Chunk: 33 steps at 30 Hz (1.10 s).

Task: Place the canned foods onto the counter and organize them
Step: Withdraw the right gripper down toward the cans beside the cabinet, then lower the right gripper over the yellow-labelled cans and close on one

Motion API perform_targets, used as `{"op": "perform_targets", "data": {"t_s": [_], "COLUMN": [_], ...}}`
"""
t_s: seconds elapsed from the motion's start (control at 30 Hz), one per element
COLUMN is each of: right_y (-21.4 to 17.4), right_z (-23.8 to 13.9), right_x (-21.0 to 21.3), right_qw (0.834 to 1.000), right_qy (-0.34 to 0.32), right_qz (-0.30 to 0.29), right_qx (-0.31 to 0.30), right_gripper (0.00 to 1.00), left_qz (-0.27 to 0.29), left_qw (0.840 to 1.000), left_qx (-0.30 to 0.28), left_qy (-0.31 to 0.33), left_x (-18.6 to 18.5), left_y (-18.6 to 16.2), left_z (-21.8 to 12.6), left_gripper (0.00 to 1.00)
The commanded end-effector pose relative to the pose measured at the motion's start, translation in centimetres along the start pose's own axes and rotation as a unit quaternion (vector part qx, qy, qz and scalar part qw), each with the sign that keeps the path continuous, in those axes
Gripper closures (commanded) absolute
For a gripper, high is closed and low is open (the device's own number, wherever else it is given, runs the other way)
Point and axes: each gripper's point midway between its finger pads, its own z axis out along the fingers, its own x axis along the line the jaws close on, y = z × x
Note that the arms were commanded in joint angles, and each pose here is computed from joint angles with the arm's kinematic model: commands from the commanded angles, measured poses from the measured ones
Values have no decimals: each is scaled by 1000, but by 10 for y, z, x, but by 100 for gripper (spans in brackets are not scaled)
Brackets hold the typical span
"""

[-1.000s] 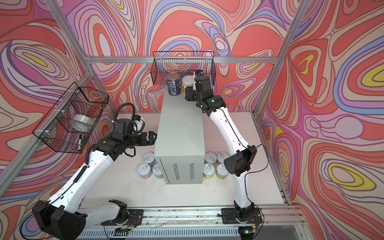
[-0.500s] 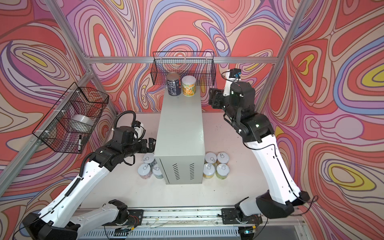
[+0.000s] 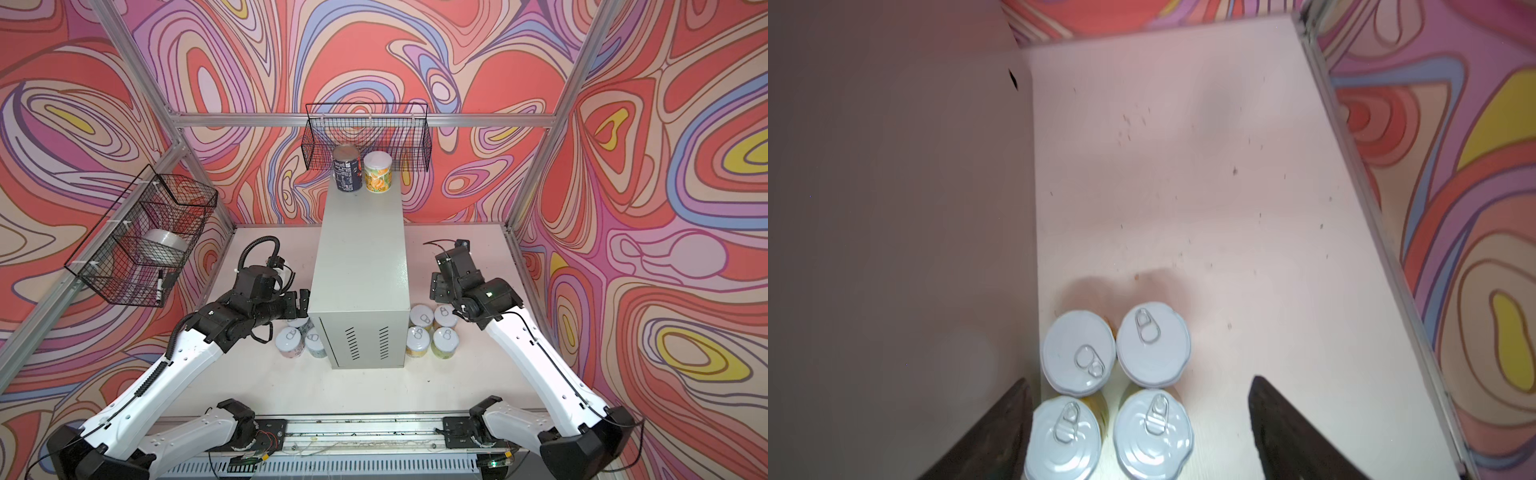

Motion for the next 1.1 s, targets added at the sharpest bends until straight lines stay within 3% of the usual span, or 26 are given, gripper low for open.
{"op": "perform_targets", "data": {"t_s": [0.0,0.23,0.63,1.07], "right_y": [-37,-99,-128,-134], "right_z": [8,37,71,86], "right_x": [-6,-10,-4,-11], "right_qw": [998,991,986,986], "right_qy": [11,16,14,-20], "right_qz": [57,80,98,81], "right_qx": [39,103,136,145], "right_gripper": [16,16,15,15], "left_qz": [-6,-13,-8,-6], "left_qw": [1000,999,1000,999], "left_qx": [2,15,21,30], "left_qy": [-2,-27,-17,-15], "left_x": [0,-11,-8,-8], "left_y": [-3,-6,-8,-10], "left_z": [1,15,25,34], "left_gripper": [2,2,3,3]}}
